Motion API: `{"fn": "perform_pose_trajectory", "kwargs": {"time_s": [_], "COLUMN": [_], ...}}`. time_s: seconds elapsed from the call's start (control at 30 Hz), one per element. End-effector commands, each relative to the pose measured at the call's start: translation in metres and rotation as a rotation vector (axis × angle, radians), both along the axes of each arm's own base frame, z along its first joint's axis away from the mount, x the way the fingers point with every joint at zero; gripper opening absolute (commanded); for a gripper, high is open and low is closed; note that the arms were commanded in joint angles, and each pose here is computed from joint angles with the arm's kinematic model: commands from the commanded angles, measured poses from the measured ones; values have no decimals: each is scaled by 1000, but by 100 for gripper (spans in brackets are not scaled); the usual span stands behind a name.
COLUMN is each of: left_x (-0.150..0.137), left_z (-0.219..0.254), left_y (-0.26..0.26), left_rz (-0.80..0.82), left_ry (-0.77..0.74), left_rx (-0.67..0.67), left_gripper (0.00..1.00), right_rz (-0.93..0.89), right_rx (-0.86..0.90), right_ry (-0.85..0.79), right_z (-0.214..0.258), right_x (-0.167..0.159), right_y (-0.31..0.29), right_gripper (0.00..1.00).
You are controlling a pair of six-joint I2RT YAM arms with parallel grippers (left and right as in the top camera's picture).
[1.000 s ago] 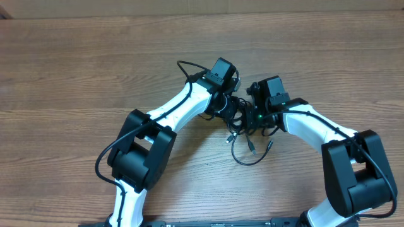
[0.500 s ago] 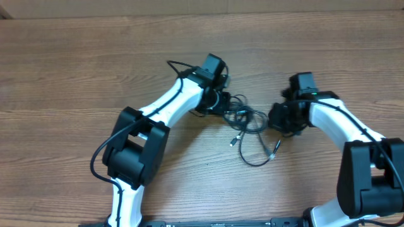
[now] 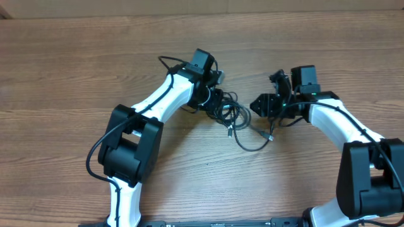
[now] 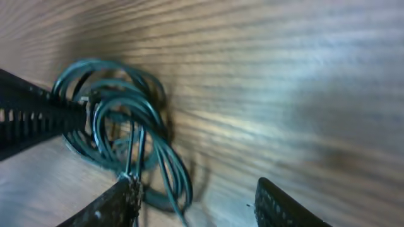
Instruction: Untangle cables
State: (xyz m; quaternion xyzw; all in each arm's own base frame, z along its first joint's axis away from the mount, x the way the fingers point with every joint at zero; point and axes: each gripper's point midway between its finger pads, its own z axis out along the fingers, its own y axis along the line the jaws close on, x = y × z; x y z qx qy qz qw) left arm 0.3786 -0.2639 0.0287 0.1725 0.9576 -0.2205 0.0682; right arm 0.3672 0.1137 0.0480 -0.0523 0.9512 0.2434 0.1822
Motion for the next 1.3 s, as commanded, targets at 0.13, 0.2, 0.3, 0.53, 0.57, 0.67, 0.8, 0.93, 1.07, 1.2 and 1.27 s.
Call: {"fn": "perform_pose_trajectory", "kwargs": {"time_s": [0.13, 0.2, 0.3, 0.53, 0.57, 0.67, 0.8, 0.93, 1.07, 1.2, 1.27], "left_x": [-8, -8, -7, -6, -6, -6, -7, -9, -9, -9, -9], "left_z": [6, 6, 6, 6, 6, 6, 6, 6, 6, 6, 6], "left_y": [-21, -21, -22, -22, -22, -22, -23, -26, -27, -27, -27], "left_rz": [-140, -141, -140, -139, -139, -139, -142, -151, -153, -153, -153], "left_ry": [-37, -38, -42, -44, -44, -44, -43, -44, -48, -48, -48], "left_rx": [-51, -51, -52, -53, -53, -53, -54, -54, -55, -55, -55], "left_gripper": [4, 4, 4, 4, 4, 4, 4, 4, 4, 4, 4], "right_rz": [62, 63, 72, 94, 110, 155, 182, 181, 172, 161, 163], "right_rx": [-70, -72, -56, -50, -51, -51, -135, -131, -146, -160, -167], "right_ry": [-62, -47, -21, 13, 14, 1, -46, -67, -73, -65, -34], "right_z": [0, -5, -8, -17, -20, -26, -35, -35, -35, -40, -51], "right_x": [2, -4, -11, -24, -28, -36, -32, -27, -25, -24, -27], "right_y": [8, 7, 10, 15, 20, 35, 45, 47, 45, 42, 41], "right_gripper": [57, 56, 52, 50, 50, 50, 44, 42, 33, 29, 27]}}
